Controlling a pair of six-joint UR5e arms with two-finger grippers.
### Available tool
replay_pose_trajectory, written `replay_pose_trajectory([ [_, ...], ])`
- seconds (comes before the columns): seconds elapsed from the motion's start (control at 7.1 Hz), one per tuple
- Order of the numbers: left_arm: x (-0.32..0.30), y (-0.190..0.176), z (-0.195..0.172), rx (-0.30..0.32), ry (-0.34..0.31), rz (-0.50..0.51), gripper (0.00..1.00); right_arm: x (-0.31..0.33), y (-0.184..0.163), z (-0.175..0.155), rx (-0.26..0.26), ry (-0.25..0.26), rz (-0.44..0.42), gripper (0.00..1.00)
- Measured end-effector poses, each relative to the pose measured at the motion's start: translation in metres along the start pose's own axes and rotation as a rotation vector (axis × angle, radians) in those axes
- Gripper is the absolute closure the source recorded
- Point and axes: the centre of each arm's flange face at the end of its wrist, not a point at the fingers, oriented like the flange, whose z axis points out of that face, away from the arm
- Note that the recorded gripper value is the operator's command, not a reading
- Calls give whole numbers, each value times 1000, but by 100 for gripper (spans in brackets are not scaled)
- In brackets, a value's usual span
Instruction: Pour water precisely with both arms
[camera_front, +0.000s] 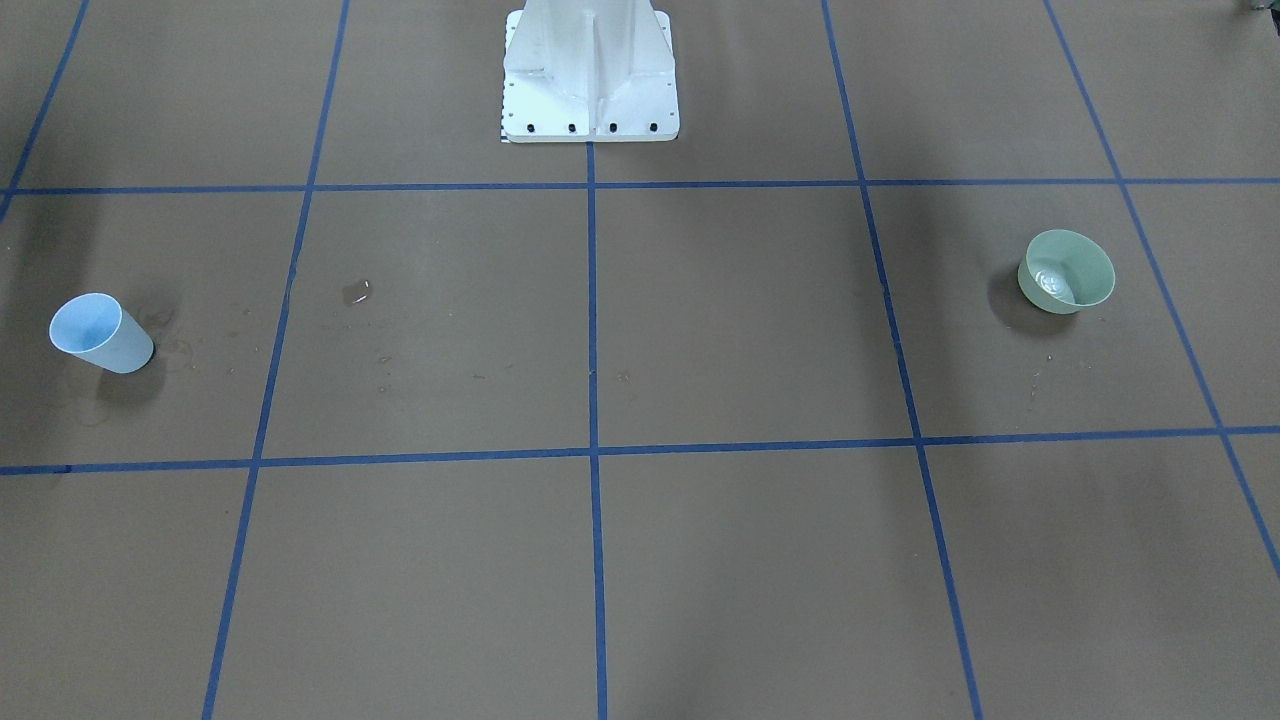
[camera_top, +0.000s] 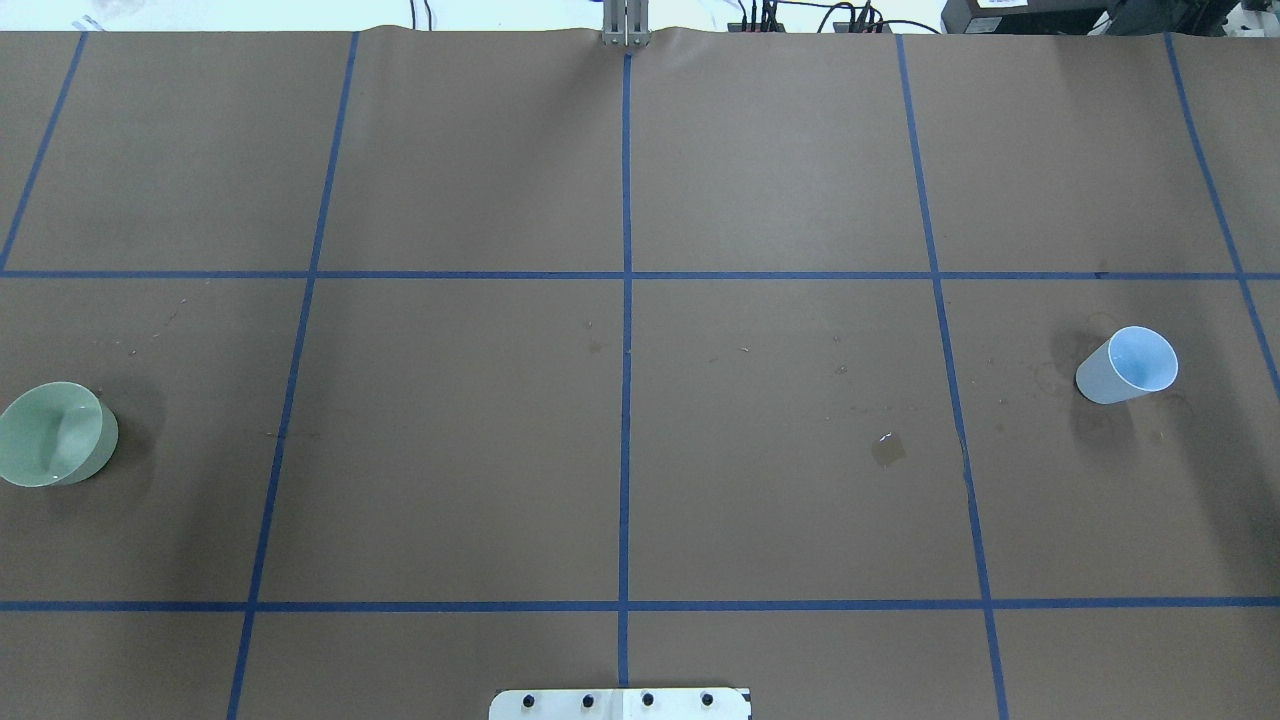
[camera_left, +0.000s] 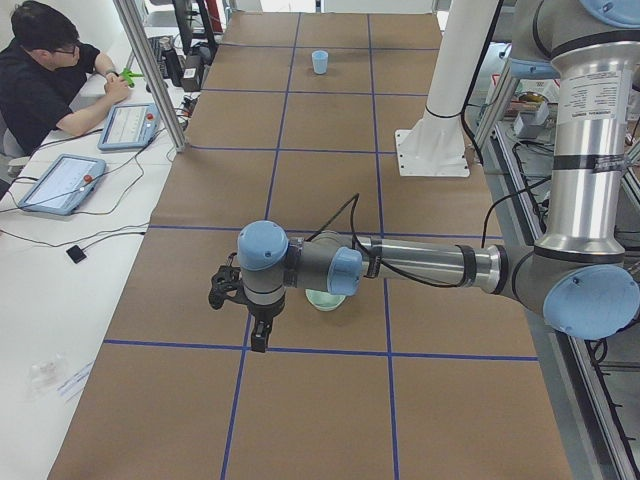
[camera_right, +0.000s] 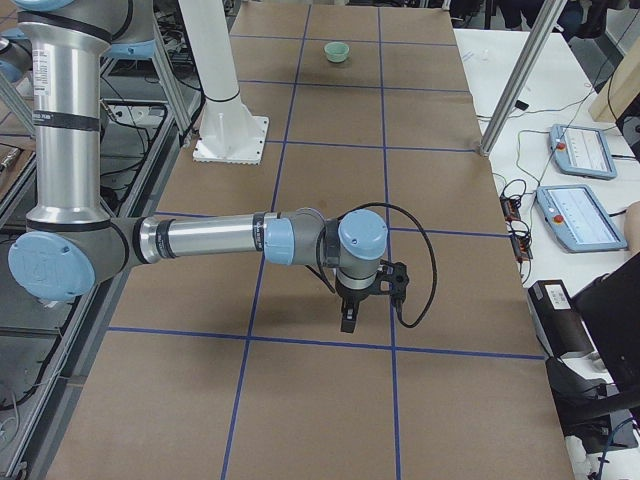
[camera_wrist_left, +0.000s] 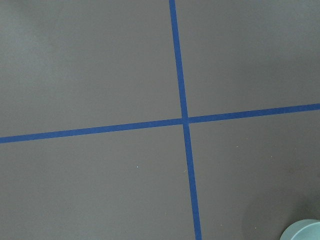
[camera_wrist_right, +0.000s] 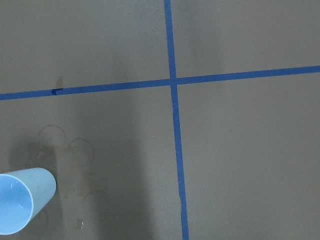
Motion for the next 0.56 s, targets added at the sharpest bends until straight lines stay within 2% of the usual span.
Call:
replay_pose_trajectory([
  [0.56, 6, -1, 7, -15, 4, 10, 0, -3, 1, 3, -7, 0, -14, 1],
])
